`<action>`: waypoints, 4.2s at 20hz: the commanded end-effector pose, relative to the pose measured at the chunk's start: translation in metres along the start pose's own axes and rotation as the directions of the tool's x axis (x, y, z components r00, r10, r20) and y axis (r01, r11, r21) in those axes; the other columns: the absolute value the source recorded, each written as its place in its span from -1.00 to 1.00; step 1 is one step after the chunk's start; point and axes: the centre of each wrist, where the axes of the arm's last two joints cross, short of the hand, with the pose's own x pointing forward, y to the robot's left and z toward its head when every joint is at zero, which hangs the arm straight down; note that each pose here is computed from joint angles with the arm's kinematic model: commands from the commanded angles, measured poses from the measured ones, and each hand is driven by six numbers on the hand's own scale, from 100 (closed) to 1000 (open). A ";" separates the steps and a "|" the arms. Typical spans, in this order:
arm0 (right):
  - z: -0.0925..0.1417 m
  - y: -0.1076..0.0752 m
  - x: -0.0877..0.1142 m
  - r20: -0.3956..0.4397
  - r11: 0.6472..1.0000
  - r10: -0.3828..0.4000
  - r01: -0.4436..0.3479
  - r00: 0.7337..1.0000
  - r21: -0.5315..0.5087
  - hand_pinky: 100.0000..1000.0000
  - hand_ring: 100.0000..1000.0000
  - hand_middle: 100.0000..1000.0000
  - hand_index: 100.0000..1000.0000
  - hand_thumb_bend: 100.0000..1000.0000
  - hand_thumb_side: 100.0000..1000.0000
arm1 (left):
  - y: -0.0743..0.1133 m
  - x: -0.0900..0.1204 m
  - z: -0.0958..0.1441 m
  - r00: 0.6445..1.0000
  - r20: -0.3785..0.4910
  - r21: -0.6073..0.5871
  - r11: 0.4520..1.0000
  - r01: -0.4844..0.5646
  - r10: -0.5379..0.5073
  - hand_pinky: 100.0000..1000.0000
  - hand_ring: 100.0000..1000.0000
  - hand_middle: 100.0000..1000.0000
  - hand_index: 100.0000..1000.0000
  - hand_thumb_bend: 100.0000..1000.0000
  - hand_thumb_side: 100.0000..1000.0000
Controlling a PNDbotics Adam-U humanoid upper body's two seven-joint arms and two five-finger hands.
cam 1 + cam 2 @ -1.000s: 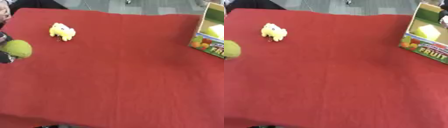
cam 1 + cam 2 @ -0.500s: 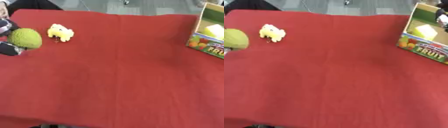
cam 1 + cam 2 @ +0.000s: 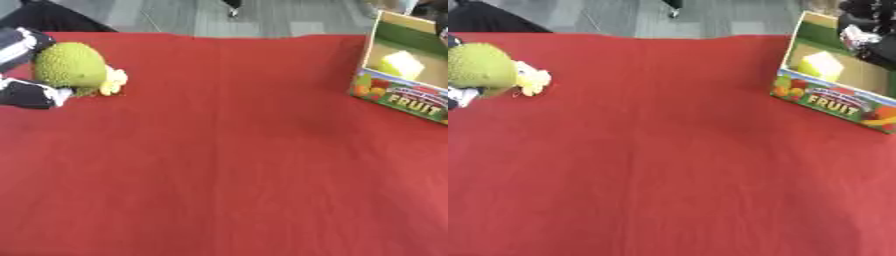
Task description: Pick up the objects with one hand, pass them to the other hand, and then place them into the box on the other side of the table.
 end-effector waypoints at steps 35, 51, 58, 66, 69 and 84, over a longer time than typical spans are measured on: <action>-0.023 0.054 0.152 0.584 0.821 0.092 -0.393 0.806 0.414 0.79 0.81 0.64 0.76 -1.00 -0.35 | -0.105 0.092 -0.080 0.897 0.335 0.012 0.951 -0.310 0.288 0.38 0.24 0.08 0.03 -1.00 -0.36; -0.046 0.100 0.163 0.641 0.732 0.052 -0.466 0.766 0.497 0.80 0.83 0.66 0.76 -1.00 -0.25 | -0.114 0.106 -0.077 0.844 0.413 -0.001 0.927 -0.376 0.343 0.39 0.24 0.07 0.03 -1.00 -0.30; -0.056 0.113 0.158 0.628 0.727 0.115 -0.496 0.770 0.475 0.80 0.85 0.68 0.78 -1.00 -0.27 | -0.118 0.105 -0.077 0.852 0.421 0.027 0.934 -0.356 0.312 0.39 0.24 0.07 0.03 -1.00 -0.32; -0.067 0.130 0.149 0.581 0.727 0.154 -0.490 0.799 0.481 0.80 0.85 0.69 0.80 -1.00 -0.20 | -0.121 0.110 -0.076 0.833 0.488 0.033 0.947 -0.318 0.262 0.39 0.24 0.08 0.03 -1.00 -0.32; -0.071 0.136 0.146 0.568 0.730 0.170 -0.490 0.805 0.477 0.80 0.86 0.70 0.81 -1.00 -0.18 | -0.123 0.110 -0.076 0.825 0.506 0.027 0.952 -0.306 0.250 0.39 0.24 0.08 0.03 -1.00 -0.32; -0.080 0.144 0.139 0.618 0.667 0.250 -0.595 0.745 0.448 0.80 0.89 0.73 0.85 -0.54 -0.16 | -0.120 0.113 -0.074 0.812 0.533 0.039 0.952 -0.304 0.238 0.38 0.24 0.07 0.03 -1.00 -0.31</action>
